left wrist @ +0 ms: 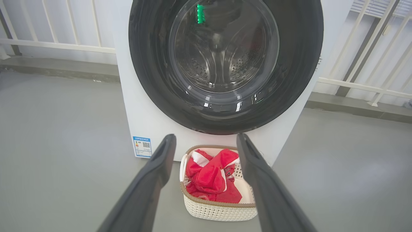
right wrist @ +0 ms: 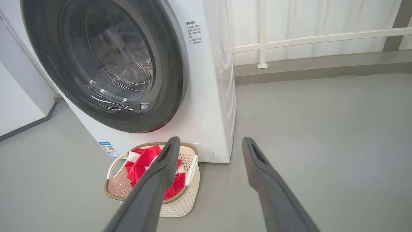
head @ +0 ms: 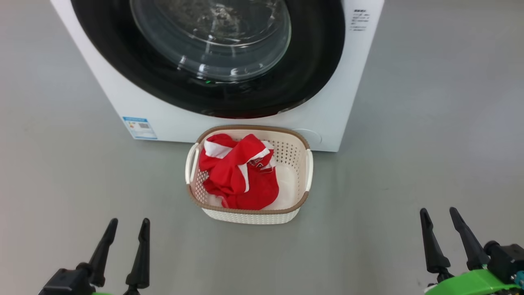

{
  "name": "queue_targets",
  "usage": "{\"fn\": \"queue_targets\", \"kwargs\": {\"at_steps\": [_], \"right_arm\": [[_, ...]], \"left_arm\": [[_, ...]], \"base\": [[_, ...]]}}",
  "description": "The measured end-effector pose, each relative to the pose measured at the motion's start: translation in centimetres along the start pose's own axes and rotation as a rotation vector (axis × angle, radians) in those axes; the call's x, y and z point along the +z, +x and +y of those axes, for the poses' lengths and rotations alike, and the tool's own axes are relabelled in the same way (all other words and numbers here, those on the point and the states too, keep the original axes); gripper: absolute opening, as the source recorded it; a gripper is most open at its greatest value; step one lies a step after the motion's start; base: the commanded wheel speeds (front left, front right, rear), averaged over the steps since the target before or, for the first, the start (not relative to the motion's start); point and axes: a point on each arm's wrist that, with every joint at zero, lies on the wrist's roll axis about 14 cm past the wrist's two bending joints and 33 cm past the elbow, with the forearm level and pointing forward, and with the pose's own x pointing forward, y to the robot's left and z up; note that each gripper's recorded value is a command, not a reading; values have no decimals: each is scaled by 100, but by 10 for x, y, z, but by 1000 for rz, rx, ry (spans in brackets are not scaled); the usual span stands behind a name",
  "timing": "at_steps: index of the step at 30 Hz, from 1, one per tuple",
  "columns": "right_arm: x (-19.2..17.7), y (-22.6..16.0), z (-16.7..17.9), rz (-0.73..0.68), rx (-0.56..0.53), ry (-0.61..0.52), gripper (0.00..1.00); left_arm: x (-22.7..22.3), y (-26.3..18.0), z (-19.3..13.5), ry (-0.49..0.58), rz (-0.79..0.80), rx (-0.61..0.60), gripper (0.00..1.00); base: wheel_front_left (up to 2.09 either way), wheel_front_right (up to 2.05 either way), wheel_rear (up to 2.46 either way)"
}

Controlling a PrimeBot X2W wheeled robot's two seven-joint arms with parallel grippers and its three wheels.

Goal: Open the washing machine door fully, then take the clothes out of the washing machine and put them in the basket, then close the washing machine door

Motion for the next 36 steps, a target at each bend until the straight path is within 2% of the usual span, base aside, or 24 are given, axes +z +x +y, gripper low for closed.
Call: {"fn": "queue_targets", "kwargs": {"at_steps": [17,36], "right_arm": [[4,-43,-39,-15,-134,2,100],[3,-51,-42,-18,-154,14,100]], "left_arm": [[-1,0,-16,17,1,-53,100],[-1,-4,-19,16,1,-62,100]], "base": [[0,0,0],[0,0,0]]}}
